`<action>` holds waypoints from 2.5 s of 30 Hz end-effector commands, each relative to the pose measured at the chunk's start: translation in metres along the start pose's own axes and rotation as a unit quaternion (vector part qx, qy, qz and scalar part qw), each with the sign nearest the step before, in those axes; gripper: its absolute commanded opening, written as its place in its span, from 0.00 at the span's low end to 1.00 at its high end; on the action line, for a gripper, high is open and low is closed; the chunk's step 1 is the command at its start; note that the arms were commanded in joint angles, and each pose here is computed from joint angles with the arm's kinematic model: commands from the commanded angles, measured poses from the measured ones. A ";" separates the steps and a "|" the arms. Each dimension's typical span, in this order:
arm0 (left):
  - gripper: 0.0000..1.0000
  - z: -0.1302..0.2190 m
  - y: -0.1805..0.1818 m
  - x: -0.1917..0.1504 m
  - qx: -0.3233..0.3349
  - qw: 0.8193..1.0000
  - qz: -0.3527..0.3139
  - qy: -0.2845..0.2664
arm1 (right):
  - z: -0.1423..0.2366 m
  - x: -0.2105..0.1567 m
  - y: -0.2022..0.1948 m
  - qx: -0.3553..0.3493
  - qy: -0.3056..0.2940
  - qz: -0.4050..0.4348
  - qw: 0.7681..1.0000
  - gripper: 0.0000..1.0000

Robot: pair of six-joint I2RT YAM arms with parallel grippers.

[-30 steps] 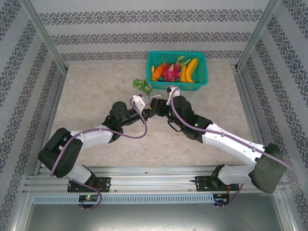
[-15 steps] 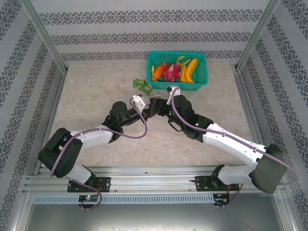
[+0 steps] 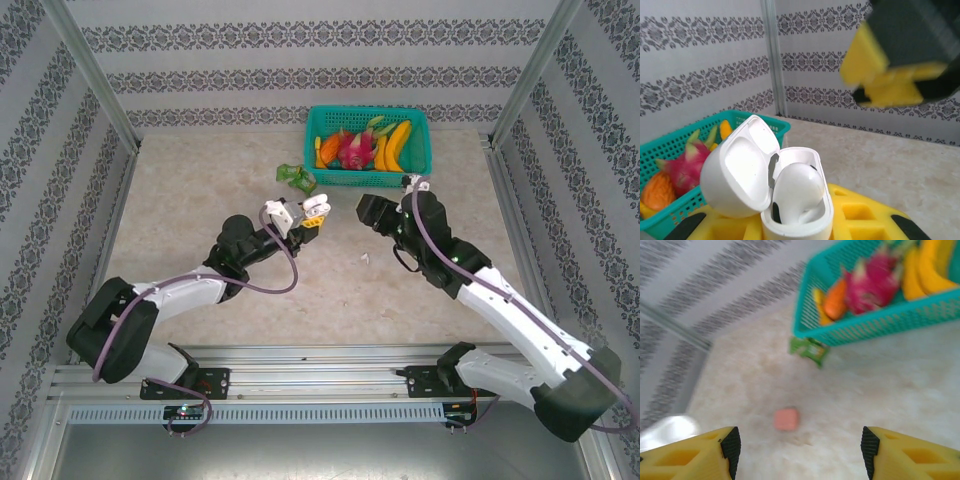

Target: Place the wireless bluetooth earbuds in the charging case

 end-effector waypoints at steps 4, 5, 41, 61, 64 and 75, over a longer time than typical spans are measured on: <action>0.00 0.018 0.011 0.025 0.029 0.998 -0.035 -0.035 | -0.046 -0.064 -0.077 -0.146 0.140 0.042 0.978 0.66; 0.00 0.019 0.011 0.025 0.029 0.998 -0.035 -0.035 | -0.052 -0.069 -0.084 -0.162 0.153 0.053 0.973 0.65; 0.00 0.036 0.016 0.023 0.044 0.998 -0.029 -0.029 | -0.128 -0.124 -0.158 -0.307 0.322 0.227 0.867 0.46; 0.00 0.033 0.017 0.024 0.042 0.998 -0.026 -0.029 | -0.117 -0.126 -0.164 -0.315 0.318 0.219 0.867 0.39; 0.00 0.033 0.018 0.025 0.042 0.998 -0.027 -0.030 | -0.115 -0.125 -0.166 -0.317 0.316 0.218 0.867 0.39; 0.00 0.033 0.017 0.025 0.040 0.998 -0.025 -0.030 | -0.113 -0.125 -0.167 -0.317 0.311 0.212 0.870 0.28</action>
Point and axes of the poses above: each hand's point on the last joint's axis, 136 mm out from that joint toward the fingers, its own z axis back along the fingers, its own y axis along the line the jaws close on, x = y × z, the point moved 1 cm from there along z, back along the fingers, and after that the axes turned 12 degrees about -z, right-handed, at the moved point
